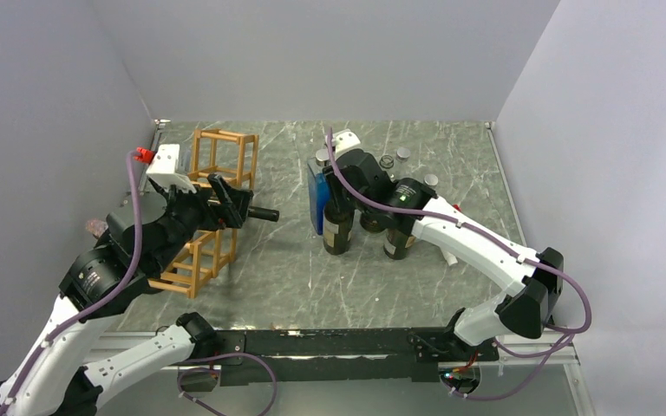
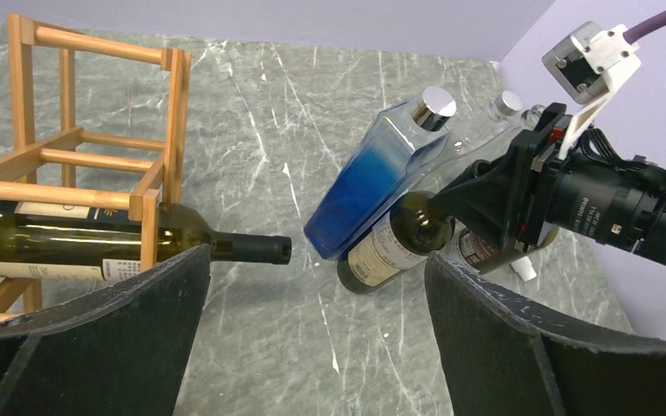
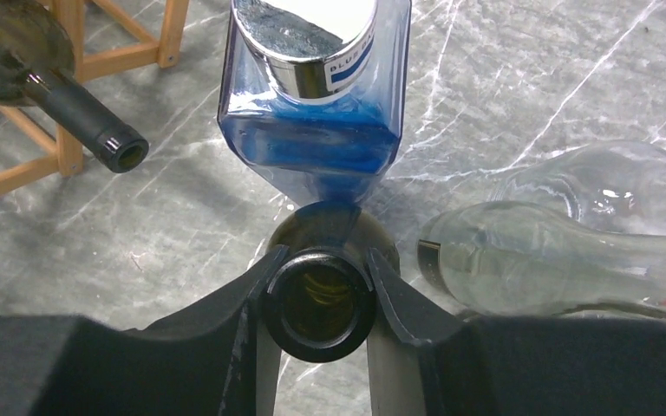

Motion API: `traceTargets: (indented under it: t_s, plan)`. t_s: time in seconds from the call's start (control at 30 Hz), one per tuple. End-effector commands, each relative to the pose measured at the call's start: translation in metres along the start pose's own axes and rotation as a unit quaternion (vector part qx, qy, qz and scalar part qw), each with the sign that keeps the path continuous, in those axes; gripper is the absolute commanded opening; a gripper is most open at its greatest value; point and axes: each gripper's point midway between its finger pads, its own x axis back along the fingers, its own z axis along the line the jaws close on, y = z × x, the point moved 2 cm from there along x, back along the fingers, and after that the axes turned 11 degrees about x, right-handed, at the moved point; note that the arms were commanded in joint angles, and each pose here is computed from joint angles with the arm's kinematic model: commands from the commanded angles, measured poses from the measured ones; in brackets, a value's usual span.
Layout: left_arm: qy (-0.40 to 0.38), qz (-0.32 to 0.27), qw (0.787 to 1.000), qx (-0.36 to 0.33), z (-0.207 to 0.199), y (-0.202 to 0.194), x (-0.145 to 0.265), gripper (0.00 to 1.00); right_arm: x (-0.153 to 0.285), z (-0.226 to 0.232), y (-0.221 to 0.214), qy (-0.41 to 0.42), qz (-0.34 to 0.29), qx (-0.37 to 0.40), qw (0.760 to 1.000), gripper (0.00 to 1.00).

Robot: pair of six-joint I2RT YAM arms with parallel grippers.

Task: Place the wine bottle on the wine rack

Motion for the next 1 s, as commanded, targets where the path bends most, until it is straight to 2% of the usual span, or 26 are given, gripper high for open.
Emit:
traceTargets:
  t_s: [0.0,0.2,0.33,0.43,0.63,0.73,0.87,0.97]
  plan:
    - [-0.038,-0.001,0.999,0.017,-0.014,0.001,-0.002,0.97,0.011,0.0,0.021,0.011,-0.037,-0.006,0.999,0.0]
    - [-0.092,0.029,0.995,0.002,-0.031,-0.015,-0.01,0.97,0.04,0.001,0.033,0.048,-0.048,-0.003,0.998,0.0]
    - [-0.128,0.013,0.992,0.009,-0.037,-0.023,-0.018,0.97,0.079,0.001,0.049,0.088,-0.111,-0.005,0.99,0.0]
    - [-0.155,0.0,0.988,0.018,-0.04,-0.033,-0.026,0.97,0.099,-0.002,0.049,0.101,-0.136,-0.005,0.986,0.0]
    - [-0.204,0.054,0.977,0.023,-0.059,-0.054,-0.033,0.97,0.138,0.001,0.054,0.15,-0.143,-0.01,0.978,0.0]
    - [-0.269,0.087,0.959,0.006,-0.073,-0.067,-0.02,0.97,0.152,0.002,0.052,0.165,-0.145,-0.019,0.975,0.0]
    - [-0.354,0.088,0.931,-0.007,-0.085,-0.078,-0.001,0.97,0.173,0.008,0.046,0.206,-0.162,-0.045,0.964,0.0]
    - [-0.406,0.11,0.907,-0.019,-0.094,-0.088,0.009,0.97,0.195,0.008,0.047,0.227,-0.179,-0.056,0.956,0.0]
